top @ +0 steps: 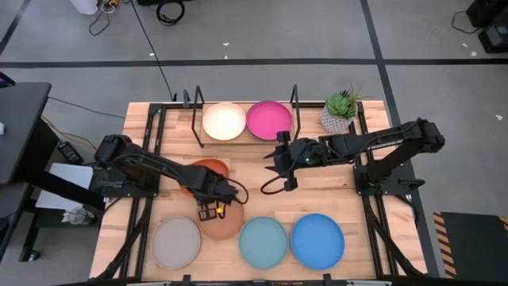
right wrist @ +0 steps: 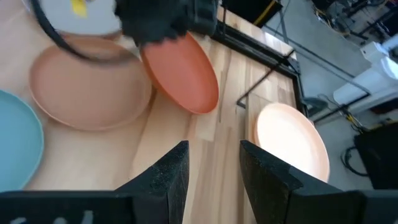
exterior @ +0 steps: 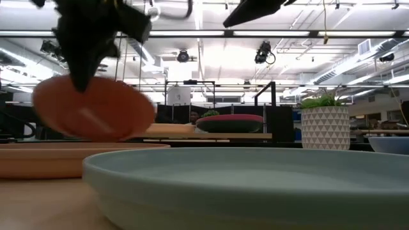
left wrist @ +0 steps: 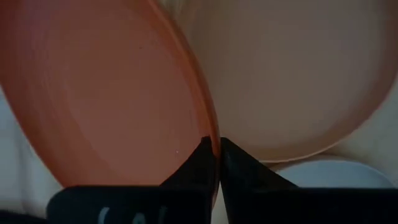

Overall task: Place and stack plates onto a shelf
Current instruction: Stack the orange plate on top of the pink plate on the shelf

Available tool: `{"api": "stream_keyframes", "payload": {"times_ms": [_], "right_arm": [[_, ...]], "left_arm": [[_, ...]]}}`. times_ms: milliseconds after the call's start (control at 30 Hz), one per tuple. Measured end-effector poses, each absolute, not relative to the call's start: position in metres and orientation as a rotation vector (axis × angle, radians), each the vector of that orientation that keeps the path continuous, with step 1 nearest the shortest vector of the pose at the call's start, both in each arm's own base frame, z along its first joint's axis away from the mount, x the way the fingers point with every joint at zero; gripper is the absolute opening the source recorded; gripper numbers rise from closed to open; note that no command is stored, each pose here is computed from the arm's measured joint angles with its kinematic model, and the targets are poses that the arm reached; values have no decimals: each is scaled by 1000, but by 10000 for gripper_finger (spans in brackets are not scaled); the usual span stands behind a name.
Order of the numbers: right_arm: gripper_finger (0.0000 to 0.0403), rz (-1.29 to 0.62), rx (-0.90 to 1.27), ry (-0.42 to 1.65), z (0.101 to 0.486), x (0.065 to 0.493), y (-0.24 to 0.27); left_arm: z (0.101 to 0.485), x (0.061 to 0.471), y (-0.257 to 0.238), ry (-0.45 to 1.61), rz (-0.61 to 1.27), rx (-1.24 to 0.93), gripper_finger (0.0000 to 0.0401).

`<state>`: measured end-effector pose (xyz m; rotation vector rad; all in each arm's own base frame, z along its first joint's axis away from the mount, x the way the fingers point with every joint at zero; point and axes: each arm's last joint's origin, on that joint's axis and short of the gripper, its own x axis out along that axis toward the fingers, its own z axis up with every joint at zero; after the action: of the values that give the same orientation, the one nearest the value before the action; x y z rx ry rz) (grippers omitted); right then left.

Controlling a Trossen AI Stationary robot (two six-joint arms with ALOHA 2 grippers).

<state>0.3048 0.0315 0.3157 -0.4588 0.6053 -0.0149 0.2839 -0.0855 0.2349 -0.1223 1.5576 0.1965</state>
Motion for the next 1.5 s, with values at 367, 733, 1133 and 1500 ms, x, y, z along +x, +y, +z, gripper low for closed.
{"api": "stream_keyframes", "payload": {"times_ms": [367,733,1133,1500], "right_arm": [[147,-32,-349,574,341,272,36],[147,-33,-282,609,339,265,45],[148,-61,-281,596,341,261,53],[147,-79,-255,614,340,259,52]], "left_arm": [[267,294,-69,1316,202,517,20],[265,324,-5,1257,38,819,19],[261,345,91,1025,-211,880,17],[214,364,149,1049,-167,952,19]]}}
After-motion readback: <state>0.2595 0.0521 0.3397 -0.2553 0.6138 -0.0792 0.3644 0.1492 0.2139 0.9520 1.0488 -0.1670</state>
